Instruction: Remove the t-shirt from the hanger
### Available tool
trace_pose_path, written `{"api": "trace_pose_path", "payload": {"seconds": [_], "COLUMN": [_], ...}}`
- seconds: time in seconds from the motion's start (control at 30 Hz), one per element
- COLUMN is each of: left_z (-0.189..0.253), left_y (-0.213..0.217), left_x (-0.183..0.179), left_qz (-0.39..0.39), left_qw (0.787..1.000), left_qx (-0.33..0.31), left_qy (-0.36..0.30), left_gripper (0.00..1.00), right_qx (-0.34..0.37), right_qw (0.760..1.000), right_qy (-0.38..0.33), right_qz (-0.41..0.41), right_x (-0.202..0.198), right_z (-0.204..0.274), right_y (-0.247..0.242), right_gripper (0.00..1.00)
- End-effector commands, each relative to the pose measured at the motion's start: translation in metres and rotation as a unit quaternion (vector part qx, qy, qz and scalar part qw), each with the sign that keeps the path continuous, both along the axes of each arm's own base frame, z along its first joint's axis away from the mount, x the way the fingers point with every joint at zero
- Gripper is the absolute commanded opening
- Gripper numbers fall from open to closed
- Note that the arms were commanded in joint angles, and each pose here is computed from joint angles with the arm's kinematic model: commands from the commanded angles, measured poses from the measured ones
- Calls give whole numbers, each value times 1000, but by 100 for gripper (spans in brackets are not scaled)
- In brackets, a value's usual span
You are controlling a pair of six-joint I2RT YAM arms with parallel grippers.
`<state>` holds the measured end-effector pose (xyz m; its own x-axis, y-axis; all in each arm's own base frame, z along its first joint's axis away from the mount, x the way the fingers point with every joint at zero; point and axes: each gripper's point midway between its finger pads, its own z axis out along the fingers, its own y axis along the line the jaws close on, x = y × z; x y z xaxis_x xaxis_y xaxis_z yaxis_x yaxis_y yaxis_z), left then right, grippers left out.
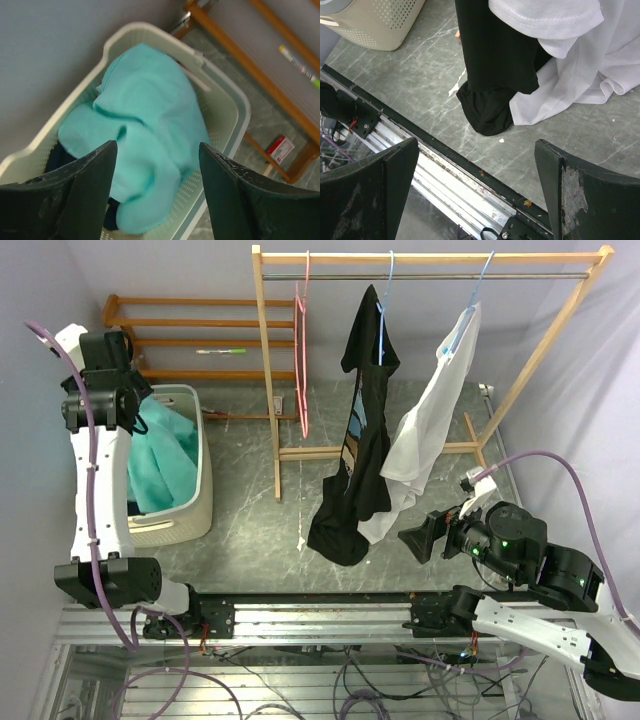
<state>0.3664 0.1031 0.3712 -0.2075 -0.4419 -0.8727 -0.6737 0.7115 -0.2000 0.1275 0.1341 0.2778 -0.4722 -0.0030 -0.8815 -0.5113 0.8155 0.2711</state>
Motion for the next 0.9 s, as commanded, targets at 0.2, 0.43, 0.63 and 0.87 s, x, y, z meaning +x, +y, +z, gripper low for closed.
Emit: {"api": "trace_pose_path", "payload": {"seconds": [0.2, 0.43, 0.63, 0.87], "left_z": [-13, -86, -101, -98], "left_y": [-111, -188, -185, -188], "left_x": [-37, -118, -149, -145], "left_qz": [-275, -475, -481, -490], "left_qw": [946, 854, 863, 858], "left_qx": [-125, -177, -119, -110], "left_qy": [-118, -118, -100, -112], "left_gripper": [65, 48, 7, 46], "right_qx": [10, 20, 20, 40], "right_qw": [1000, 1000, 999, 996], "right_qy": [-5, -14, -25, -83], "right_qz": [-9, 3, 36, -18], "right_x": [3, -1, -1, 42], "right_z": [3, 9, 35, 151], "right_y": [0, 0, 15, 39], "right_gripper": [100, 79, 0, 70]}}
